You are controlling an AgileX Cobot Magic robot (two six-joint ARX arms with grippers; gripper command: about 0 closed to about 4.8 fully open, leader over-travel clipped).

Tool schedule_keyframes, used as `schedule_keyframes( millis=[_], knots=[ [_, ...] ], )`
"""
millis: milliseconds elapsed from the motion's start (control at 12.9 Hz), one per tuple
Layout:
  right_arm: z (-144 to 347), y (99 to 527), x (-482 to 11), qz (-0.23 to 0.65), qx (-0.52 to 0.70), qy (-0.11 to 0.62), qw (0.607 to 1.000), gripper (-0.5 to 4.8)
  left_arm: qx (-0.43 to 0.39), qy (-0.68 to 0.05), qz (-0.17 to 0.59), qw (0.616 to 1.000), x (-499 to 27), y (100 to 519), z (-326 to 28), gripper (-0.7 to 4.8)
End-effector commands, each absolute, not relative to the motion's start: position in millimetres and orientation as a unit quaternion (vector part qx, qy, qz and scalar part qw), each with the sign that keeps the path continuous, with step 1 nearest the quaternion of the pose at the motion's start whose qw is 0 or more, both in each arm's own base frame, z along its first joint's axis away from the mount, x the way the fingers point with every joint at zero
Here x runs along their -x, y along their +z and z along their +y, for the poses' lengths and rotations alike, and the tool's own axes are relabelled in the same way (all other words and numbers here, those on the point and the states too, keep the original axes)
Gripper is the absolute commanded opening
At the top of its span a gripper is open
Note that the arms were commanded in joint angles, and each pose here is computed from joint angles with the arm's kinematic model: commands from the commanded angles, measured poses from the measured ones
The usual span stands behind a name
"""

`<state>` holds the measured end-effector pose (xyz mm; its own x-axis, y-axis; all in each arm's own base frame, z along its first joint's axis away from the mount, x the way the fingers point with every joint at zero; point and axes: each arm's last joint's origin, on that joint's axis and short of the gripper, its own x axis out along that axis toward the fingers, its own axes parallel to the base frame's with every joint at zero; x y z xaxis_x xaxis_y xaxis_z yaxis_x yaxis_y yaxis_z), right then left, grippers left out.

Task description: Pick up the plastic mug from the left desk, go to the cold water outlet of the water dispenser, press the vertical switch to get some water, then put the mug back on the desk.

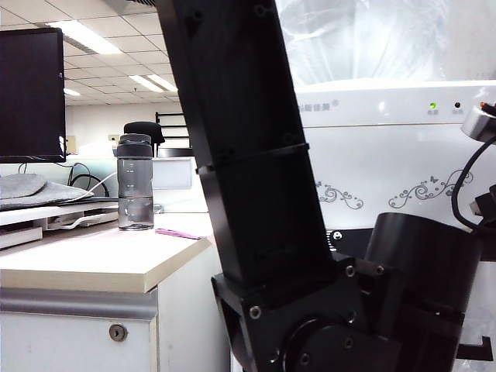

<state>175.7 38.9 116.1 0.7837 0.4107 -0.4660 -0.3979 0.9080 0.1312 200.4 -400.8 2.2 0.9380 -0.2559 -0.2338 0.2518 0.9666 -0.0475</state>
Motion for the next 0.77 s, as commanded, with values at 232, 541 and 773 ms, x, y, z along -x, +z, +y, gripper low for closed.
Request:
schedule_keyframes(
  millis=[232, 541, 773],
  knots=[
    [38.1, 109.6, -172.3, 0.281, -0.011, 0.208, 0.937, -0.01, 0.024, -0.130, 0.110, 0.985, -200.7, 7.9, -403.5, -0.04],
    [38.5, 115.3, -173.5, 0.260, -0.012, 0.213, 0.942, -0.01, 0.024, -0.130, 0.110, 0.985, -200.7, 7.9, -403.5, -0.04],
    [38.2, 127.1, -171.4, 0.228, -0.016, 0.214, 0.950, -0.01, 0.024, -0.130, 0.110, 0.985, -200.7, 7.8, -403.5, -0.04]
  ],
)
